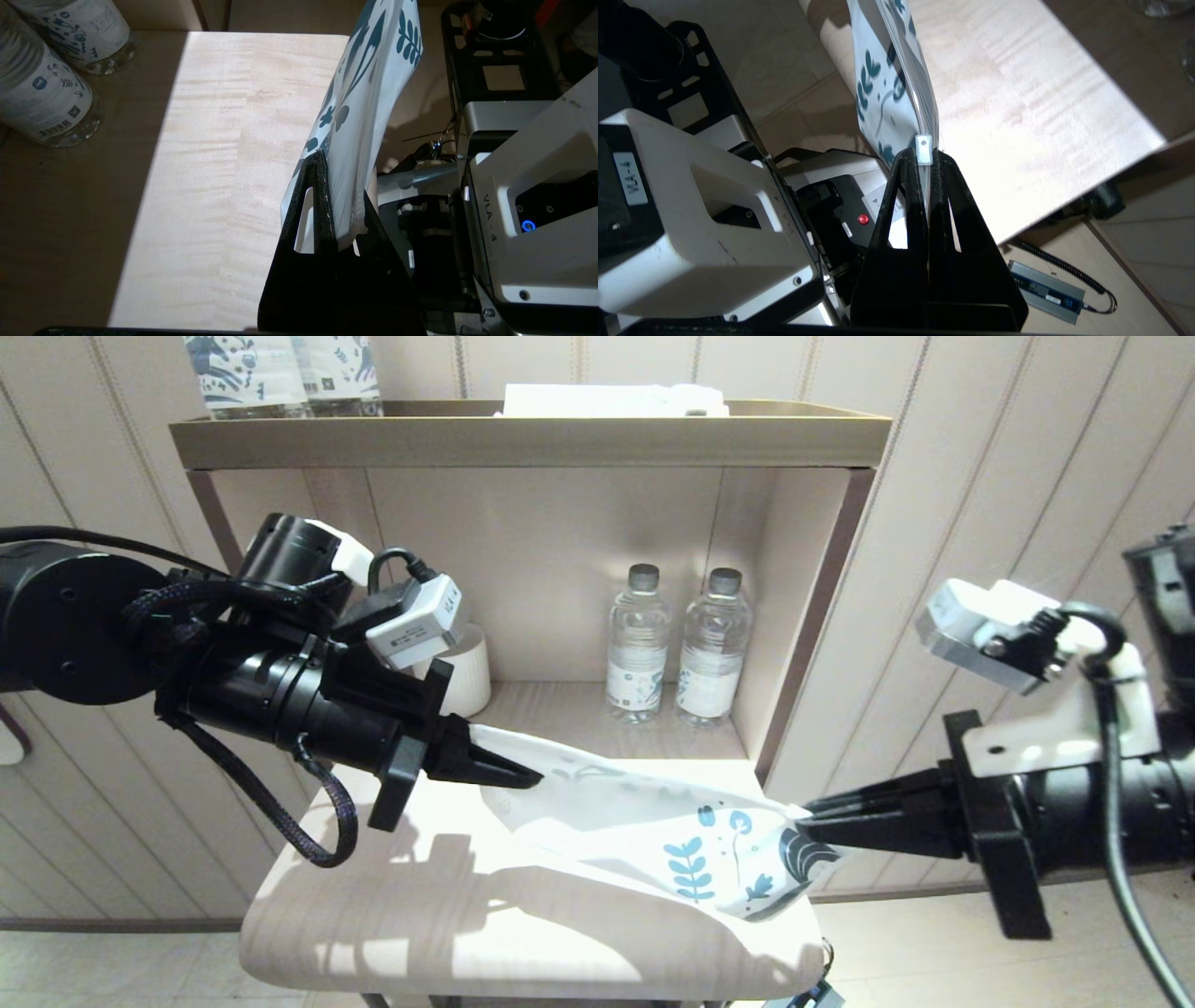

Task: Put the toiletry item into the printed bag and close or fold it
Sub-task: Close the strorage bag and place it on the desk

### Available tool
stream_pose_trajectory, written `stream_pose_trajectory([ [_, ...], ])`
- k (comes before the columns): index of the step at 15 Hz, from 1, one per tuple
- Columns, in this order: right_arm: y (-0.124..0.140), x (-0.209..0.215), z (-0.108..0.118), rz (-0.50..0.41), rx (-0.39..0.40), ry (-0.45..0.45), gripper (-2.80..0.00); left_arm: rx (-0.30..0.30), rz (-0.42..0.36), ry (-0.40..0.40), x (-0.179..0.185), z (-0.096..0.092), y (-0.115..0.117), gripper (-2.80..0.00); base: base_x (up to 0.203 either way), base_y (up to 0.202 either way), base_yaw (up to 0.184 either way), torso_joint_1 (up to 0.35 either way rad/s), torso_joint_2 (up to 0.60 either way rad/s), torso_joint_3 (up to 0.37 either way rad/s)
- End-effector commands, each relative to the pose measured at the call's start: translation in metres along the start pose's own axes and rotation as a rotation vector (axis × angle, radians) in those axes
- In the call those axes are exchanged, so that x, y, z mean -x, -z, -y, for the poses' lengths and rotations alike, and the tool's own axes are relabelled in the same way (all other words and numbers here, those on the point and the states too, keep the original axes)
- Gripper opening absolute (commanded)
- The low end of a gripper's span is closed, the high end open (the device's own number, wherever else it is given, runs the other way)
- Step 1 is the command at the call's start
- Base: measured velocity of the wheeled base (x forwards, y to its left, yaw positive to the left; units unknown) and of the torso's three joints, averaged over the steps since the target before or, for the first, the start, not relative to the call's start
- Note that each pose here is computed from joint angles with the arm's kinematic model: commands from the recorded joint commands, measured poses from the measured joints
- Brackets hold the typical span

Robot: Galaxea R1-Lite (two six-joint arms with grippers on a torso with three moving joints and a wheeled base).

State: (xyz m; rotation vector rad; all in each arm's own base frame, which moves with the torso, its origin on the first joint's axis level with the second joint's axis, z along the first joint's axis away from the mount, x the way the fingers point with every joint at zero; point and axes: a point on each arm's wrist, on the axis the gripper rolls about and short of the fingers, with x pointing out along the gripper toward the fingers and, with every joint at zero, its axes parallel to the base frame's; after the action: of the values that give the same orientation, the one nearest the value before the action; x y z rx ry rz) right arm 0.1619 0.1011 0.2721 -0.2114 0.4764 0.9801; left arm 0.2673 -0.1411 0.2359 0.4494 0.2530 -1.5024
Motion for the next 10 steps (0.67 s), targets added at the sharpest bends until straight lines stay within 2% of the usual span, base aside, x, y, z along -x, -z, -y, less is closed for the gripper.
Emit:
stream_pose_trajectory([
  [1, 0.018, 0.027, -0.010, 0.031, -0.003, 0.041, -2.80, 0.001, 0.001, 0.006, -0.001, 0.000, 0.001, -2.80, 0.000, 0.000, 0.000, 0.000, 0.00, 0.000],
  [2, 0.024, 0.030, -0.011, 0.025, -0.010, 0.046, -2.80, -0.001, 0.001, 0.006, -0.001, 0.000, 0.001, -2.80, 0.000, 0.000, 0.000, 0.000, 0.00, 0.000],
  [10, 0.021, 0.012, -0.003, 0.004, -0.019, 0.028, -2.80, 0.003, -0.001, 0.009, -0.003, -0.002, 0.003, -2.80, 0.000, 0.000, 0.000, 0.000, 0.00, 0.000],
])
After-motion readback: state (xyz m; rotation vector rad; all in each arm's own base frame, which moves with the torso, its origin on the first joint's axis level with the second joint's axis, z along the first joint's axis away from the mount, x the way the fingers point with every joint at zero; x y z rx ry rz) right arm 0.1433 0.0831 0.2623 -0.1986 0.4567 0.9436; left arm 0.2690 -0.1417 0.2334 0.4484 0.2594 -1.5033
